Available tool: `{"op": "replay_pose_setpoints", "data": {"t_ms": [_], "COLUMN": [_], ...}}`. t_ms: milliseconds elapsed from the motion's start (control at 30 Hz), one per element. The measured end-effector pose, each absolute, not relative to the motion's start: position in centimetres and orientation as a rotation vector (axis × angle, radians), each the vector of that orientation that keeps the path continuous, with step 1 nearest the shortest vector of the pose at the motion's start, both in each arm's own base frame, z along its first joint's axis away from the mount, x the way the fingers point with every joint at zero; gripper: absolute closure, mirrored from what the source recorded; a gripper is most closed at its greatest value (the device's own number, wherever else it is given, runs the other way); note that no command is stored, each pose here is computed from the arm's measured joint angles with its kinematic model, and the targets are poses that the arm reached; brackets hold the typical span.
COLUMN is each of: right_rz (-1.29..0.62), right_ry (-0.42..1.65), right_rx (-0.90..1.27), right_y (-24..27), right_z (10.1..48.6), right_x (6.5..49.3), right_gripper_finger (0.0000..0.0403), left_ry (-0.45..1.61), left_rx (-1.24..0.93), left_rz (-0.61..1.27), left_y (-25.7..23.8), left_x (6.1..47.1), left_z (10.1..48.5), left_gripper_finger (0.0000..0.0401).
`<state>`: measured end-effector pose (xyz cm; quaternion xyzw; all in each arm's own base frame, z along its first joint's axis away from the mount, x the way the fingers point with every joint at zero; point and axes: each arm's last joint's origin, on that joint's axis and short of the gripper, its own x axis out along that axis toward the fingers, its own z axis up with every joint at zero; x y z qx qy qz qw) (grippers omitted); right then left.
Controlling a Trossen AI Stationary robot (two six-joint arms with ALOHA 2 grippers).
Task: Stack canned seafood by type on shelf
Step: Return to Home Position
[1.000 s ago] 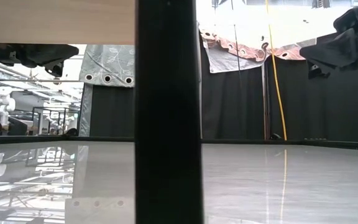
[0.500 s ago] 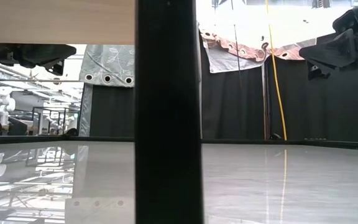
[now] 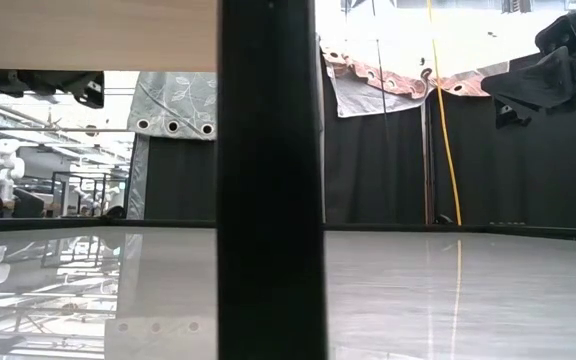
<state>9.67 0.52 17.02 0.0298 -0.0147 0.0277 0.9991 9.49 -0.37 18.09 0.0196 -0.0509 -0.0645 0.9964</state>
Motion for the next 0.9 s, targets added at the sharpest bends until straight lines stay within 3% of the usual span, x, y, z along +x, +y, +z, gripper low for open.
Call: {"op": "replay_pose_setpoints", "data": {"t_ms": [300,900], "right_rz": [0.055,0.055], "right_ry": [-0.029,-0.029], "right_rx": [0.06,0.06], "right_y": [0.52,0.51], "right_z": [17.01,17.01], "right_x": [9.68,9.68], "right_gripper_finger": [0.0403,0.0403], "left_ry": [0.007,0.014], "left_rx": [-0.013,-0.019], "left_rz": [-0.125,-0.114], "left_y": [-0.35,-0.32], "left_x": [9.54,9.6], "left_z": [17.1,17.05], "left_gripper_finger": [0.0401,0.0386]}}
